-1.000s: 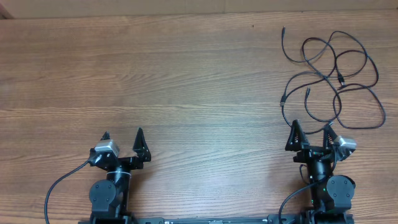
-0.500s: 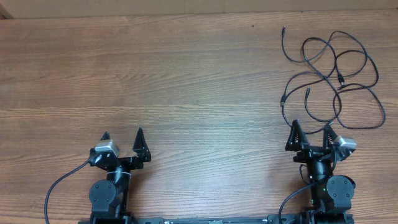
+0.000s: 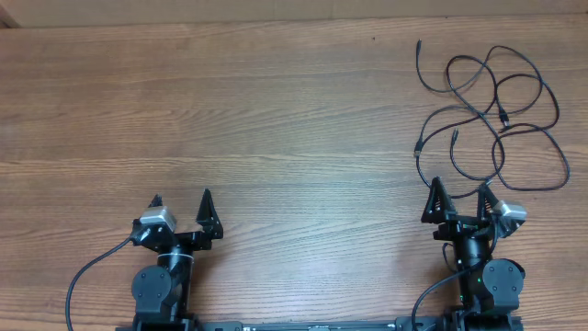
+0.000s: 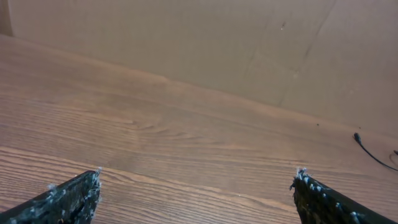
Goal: Untangle cables
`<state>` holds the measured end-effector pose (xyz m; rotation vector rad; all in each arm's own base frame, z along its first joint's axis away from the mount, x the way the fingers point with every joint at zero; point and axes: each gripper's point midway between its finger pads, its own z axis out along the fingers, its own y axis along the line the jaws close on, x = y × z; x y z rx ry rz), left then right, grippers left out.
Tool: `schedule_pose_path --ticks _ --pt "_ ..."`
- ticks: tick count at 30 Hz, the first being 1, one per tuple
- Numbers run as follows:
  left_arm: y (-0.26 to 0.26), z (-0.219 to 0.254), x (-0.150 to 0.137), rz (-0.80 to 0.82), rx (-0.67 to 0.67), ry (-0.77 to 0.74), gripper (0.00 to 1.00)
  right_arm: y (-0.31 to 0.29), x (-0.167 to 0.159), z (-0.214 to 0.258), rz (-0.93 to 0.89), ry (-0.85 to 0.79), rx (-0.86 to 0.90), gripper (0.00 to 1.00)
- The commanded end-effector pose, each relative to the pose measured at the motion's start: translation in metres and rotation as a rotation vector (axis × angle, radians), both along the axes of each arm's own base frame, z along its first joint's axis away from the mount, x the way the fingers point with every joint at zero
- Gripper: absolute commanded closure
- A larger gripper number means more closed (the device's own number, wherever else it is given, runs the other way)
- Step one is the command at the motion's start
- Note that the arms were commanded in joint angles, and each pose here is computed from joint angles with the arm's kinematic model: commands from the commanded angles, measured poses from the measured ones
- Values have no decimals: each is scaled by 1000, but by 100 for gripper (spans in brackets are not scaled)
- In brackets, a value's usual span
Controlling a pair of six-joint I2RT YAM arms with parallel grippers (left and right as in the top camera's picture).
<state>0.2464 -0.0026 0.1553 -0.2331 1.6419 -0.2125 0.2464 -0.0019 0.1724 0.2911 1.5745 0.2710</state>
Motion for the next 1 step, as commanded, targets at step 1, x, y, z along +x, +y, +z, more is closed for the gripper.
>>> schedule_pose_path --ticks 1 --pt "0 1 0 -2 18 -8 0 1 0 -2 7 -2 -6 0"
